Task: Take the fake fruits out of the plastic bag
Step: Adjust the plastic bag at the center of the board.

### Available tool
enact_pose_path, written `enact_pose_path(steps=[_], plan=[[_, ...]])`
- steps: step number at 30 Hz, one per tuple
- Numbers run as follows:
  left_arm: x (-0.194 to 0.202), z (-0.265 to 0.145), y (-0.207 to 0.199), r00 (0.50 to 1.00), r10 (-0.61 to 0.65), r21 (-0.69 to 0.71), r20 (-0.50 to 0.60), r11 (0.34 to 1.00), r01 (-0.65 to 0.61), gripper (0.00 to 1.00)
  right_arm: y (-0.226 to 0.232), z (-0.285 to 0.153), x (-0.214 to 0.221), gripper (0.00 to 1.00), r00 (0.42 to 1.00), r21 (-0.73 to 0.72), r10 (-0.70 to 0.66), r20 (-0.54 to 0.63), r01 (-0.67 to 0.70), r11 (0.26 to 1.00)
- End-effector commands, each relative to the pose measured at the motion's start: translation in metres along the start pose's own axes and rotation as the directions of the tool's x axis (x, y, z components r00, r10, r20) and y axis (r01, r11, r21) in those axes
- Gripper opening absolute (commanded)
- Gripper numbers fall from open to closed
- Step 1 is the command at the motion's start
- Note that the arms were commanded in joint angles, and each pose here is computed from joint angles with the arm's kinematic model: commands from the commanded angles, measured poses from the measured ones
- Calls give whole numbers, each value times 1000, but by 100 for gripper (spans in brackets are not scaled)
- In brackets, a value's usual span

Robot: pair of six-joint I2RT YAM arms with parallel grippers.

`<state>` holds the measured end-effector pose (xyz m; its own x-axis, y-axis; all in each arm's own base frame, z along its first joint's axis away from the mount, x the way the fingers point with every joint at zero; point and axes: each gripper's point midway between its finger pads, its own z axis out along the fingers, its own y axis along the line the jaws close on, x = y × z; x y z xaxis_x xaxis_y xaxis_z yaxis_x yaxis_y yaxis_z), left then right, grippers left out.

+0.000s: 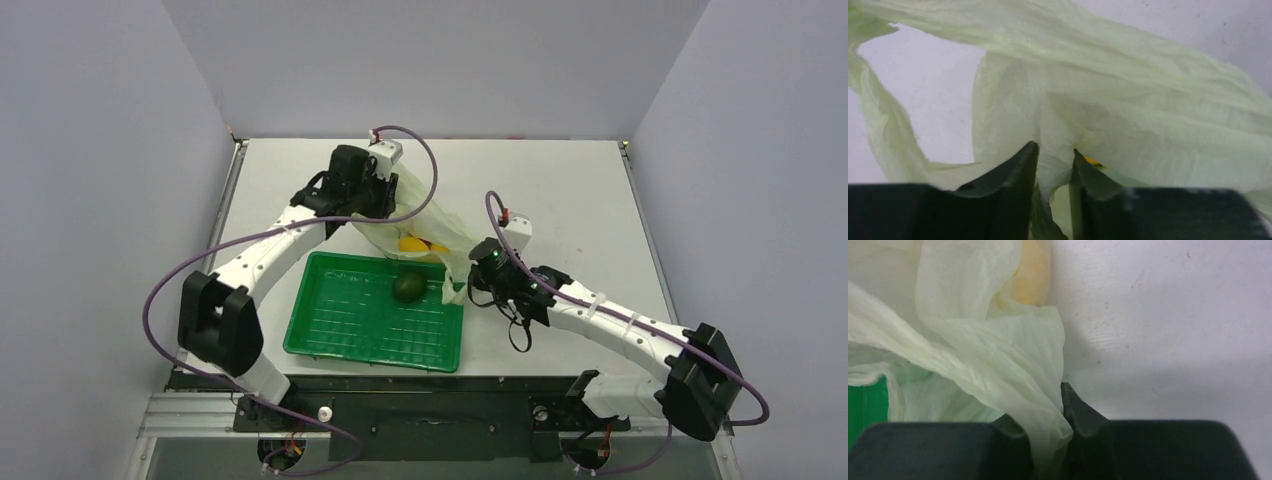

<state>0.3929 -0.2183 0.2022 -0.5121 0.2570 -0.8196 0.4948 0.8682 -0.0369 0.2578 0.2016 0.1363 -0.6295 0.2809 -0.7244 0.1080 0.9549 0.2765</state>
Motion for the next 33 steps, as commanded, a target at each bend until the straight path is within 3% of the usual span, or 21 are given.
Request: enact_pose_path(steps=[1,2,3,7,10,14,18,20,21,23,25,28,33], plan=[[-30,6,-8,989,-151,186,-1,971,148,17,24,31,-32,2,992,-144,-89,93,101,984],[-32,9,-4,987,-161,185,-10,970,160,3,24,38,-43,0,990,-151,-89,109,105,983],[-33,9,3,983,-181,182,-12,967,180,0,29,46,-52,0,982,-150,-143,121,161,976],[-41,1,16,974,-223,172,49,962,212,0,60,64,-109,0,956,-185,-245,160,273,944],[-42,-17,22,961,-240,143,134,965,221,0,86,55,-152,0,916,-181,-351,197,385,905],[-55,-41,27,931,-255,134,261,965,226,0,85,48,-168,0,871,-139,-455,183,482,865],[-56,-45,30,901,-318,152,296,947,284,0,51,42,-164,0,851,-35,-497,170,510,860],[-54,-41,26,874,-387,207,294,918,337,0,24,49,-153,9,861,36,-494,124,493,869],[-52,-35,24,862,-411,232,296,907,353,0,9,52,-149,23,871,68,-482,96,478,876],[-45,-22,13,845,-480,306,235,862,405,0,-16,59,-125,40,888,102,-459,10,456,884],[-37,-9,-2,838,-527,381,139,810,446,0,-35,58,-102,51,890,126,-450,-68,455,881],[-32,-2,-15,818,-572,446,59,748,492,0,-49,38,-79,59,889,130,-446,-107,457,880],[-38,-9,-18,832,-549,457,80,762,459,0,-49,-17,-74,66,907,48,-417,-51,420,906]])
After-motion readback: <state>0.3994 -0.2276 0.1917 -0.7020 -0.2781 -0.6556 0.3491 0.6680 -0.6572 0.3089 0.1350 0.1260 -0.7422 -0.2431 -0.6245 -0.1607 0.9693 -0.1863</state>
